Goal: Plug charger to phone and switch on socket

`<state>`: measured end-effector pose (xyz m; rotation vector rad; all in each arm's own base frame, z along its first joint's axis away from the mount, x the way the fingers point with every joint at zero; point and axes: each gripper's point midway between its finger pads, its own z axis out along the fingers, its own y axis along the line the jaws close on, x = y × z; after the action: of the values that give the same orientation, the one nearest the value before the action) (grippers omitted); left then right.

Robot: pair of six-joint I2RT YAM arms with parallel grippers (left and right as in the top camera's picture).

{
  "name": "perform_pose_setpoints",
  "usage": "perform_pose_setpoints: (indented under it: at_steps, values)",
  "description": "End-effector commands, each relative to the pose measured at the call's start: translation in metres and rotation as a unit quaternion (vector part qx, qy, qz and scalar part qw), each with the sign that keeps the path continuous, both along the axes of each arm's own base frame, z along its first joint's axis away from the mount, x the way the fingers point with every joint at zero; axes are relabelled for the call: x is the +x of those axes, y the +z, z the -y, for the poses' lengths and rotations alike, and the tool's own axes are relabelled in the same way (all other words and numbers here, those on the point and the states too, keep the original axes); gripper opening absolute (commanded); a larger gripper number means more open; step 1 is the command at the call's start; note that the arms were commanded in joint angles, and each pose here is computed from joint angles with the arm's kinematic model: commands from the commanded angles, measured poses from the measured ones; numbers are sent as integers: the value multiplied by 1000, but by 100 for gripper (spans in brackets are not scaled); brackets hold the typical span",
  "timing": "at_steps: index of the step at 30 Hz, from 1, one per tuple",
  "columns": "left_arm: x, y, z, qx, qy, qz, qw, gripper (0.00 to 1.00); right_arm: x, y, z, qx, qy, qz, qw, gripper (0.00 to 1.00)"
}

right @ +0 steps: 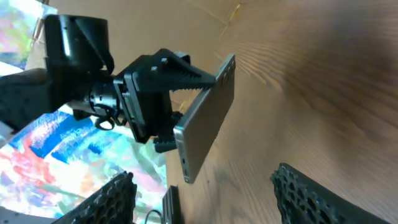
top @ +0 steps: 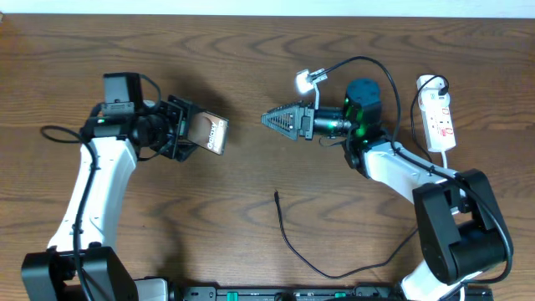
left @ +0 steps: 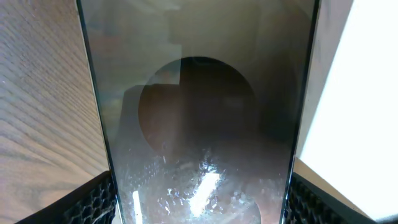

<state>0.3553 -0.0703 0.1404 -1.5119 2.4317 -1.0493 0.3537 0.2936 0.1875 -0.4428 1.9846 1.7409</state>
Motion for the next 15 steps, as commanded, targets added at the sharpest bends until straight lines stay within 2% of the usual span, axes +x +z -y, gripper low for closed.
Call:
perform_pose_setpoints:
  at_steps: [1, 6, 15]
  values:
    - [7, 10, 1, 40, 7, 20, 999, 7, 0, -1, -10, -4, -4, 9, 1000, 70]
    - [7, 6, 7, 55, 18, 11, 998, 7, -1, -7, -17, -15, -14, -4, 1000, 69]
    - [5, 6, 16, 32, 56, -17, 998, 7, -7, -26, -38, -49, -41, -32, 997, 66]
